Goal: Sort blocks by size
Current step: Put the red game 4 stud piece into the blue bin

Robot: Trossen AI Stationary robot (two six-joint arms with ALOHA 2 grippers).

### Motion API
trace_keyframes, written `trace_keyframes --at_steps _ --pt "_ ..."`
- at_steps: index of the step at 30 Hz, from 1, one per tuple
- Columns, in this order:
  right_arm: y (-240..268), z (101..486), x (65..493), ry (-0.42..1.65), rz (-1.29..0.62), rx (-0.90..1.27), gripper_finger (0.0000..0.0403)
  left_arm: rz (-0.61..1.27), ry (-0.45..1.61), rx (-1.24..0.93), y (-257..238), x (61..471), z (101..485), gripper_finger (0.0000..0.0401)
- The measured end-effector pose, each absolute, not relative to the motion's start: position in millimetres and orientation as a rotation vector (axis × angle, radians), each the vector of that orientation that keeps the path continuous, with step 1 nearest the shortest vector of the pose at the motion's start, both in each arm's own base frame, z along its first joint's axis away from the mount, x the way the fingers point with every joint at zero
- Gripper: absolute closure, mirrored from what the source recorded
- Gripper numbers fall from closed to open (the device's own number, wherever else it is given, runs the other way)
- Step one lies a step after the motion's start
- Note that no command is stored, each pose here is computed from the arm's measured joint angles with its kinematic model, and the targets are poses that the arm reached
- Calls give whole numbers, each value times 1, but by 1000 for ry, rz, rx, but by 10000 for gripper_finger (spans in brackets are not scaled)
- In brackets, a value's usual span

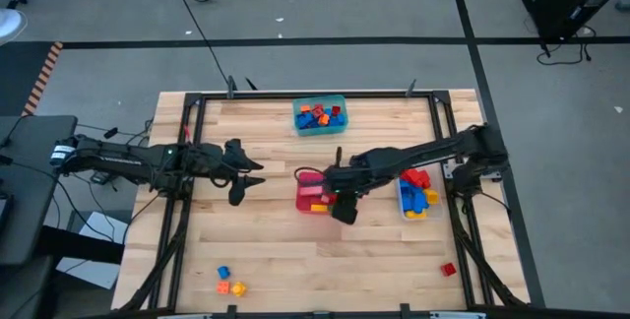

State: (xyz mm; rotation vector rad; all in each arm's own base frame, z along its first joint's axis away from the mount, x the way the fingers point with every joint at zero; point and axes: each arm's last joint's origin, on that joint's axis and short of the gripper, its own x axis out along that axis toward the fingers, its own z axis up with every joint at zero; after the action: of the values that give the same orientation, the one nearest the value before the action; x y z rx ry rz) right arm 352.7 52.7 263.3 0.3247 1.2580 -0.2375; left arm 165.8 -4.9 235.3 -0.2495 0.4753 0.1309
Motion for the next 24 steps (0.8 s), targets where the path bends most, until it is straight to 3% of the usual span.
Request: trace_keyframes --at_steps 12,24 --pt "56 336 283 1113 -413 380 254 126 446 -252 -5 167 238 199" --pt "94 347 251 1046 -502 378 260 115 369 -260 -5 170 245 199"
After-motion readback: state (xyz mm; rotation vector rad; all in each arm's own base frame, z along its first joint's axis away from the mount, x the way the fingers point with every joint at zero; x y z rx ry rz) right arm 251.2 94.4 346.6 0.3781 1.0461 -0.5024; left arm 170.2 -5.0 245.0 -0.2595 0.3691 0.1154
